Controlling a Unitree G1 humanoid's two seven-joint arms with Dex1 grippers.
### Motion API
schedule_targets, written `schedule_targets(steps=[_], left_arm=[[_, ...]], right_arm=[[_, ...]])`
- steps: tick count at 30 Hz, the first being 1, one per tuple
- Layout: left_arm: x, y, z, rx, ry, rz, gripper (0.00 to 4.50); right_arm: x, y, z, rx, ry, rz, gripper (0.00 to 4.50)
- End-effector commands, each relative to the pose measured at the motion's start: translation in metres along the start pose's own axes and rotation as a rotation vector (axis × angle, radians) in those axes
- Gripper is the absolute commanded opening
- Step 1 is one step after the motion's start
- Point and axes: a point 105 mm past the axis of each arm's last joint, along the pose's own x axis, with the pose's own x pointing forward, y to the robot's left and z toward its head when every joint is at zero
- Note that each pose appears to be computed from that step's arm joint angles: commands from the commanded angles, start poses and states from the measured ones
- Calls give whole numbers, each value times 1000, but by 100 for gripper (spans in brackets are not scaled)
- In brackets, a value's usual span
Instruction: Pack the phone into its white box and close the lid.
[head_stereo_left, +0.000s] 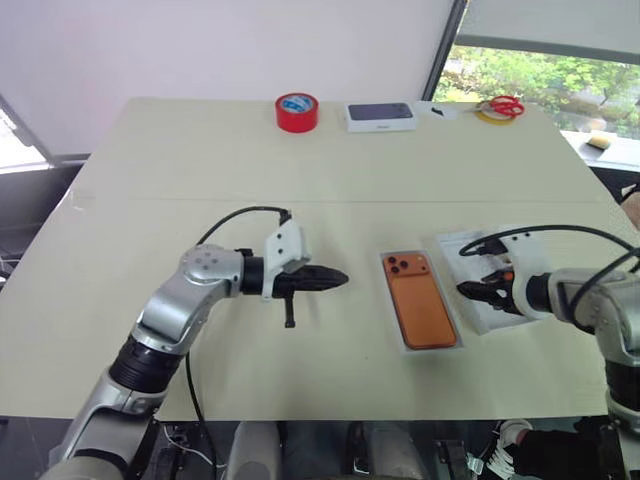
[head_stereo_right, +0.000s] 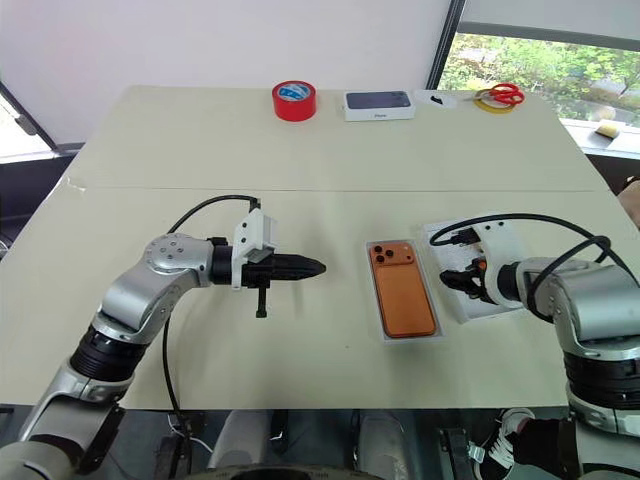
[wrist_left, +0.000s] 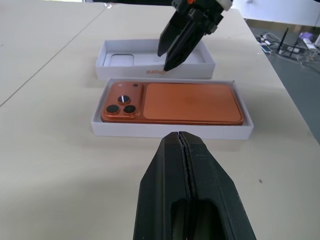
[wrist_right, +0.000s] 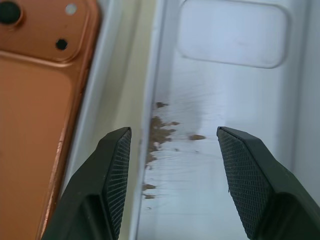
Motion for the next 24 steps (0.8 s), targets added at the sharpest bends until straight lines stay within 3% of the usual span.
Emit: schedule_targets(steps=[1,7,9,13,17,21,24], left_arm=[[1,-4,9,80,-12,-14,0],[4,-2,8,78,-20,-10,0],[5,-2,8,76,-26,-4,0],[6,-1,6,68,-27,5,0],[4,-1,4,64,-29,14,0],[-3,9,-2,55,-15,88,0],[-17,33,-7,-24,-43,244,0]], right_arm=[[2,3,10,-10,5,-8,283],[10,5,15,14,38,-16,283],[12,3,13,13,56,-31,205],[12,2,11,17,63,-30,2],[6,-4,17,51,26,-34,2],[-16,-23,52,196,-159,-26,2],[-43,-12,91,280,-371,191,2]])
